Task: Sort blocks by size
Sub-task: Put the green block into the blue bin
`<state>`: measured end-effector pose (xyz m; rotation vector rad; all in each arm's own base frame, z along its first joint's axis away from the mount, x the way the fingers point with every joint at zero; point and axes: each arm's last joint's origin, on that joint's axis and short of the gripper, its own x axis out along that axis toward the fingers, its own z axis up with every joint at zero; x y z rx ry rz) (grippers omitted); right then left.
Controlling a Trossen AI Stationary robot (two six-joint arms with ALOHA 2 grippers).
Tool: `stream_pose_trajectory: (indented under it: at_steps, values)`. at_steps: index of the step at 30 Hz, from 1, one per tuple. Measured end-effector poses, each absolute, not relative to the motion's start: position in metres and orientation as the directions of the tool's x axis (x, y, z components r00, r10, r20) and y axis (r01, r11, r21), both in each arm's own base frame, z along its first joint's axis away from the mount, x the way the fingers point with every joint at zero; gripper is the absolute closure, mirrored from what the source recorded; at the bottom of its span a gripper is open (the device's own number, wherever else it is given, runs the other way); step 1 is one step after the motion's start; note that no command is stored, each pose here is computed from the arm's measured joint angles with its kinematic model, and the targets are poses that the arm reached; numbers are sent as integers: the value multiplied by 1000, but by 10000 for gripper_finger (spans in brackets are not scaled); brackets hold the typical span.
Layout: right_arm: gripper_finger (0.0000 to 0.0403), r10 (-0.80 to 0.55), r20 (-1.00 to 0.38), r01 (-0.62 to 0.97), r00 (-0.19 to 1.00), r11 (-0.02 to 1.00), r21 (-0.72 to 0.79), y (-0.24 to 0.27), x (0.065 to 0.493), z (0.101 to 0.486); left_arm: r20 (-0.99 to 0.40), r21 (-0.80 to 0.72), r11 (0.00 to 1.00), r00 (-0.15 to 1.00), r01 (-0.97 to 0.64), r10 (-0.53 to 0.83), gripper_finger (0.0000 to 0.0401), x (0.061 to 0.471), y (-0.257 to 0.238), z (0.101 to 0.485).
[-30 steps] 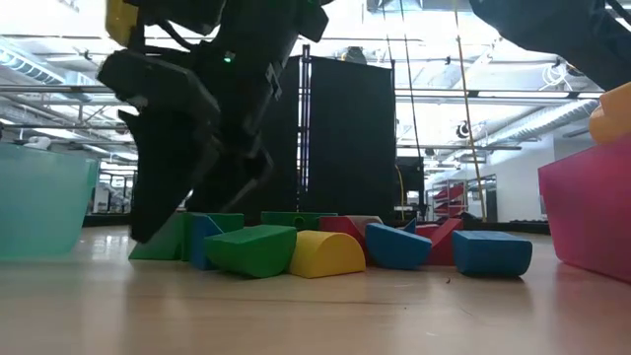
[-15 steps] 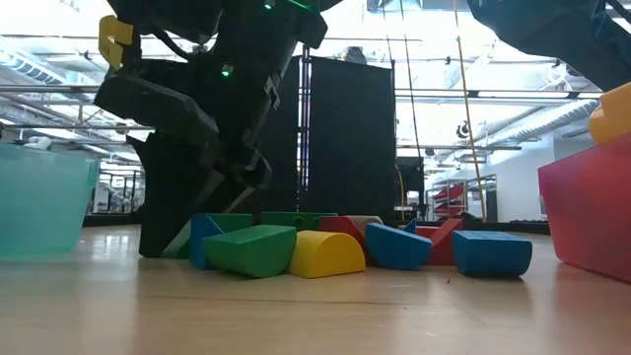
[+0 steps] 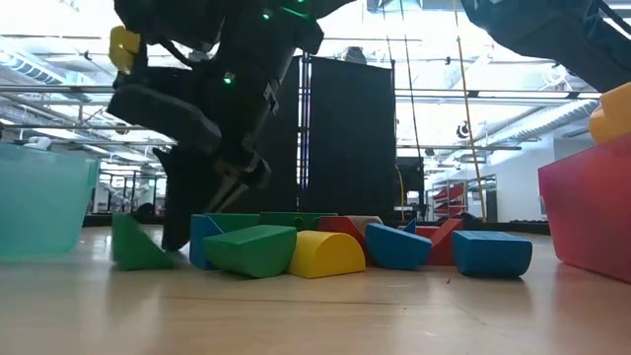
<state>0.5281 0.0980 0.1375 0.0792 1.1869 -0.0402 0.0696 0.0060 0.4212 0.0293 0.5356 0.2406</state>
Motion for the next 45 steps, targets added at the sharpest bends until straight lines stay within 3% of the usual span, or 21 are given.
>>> stream_pose_trajectory:
  at_steps: [6,11,17,23,27,34,45]
  values:
    - [399,-16,-910,51,415,999,5,84,524,172,-502,90,972,833,-219,234,214,70,6,421]
    - [375,193,-887,-41,420,980,194,92,513,211,-505,91,972,831,-219,234,214,69,6,421]
    - [262,249,-837,-138,487,968,208,124,506,235,-508,92,971,829,-218,235,214,69,6,421]
    - [125,285,-818,-265,500,949,169,138,512,221,-507,95,972,829,-217,235,214,69,6,421]
    - [70,278,-821,-281,499,948,151,134,516,214,-507,94,972,829,-217,234,214,69,6,421]
    - [59,284,-860,-289,424,942,169,149,519,175,-508,92,972,829,-218,234,214,69,6,421]
    - [64,274,-872,-291,405,943,160,159,521,151,-545,105,969,803,-221,243,214,71,6,409]
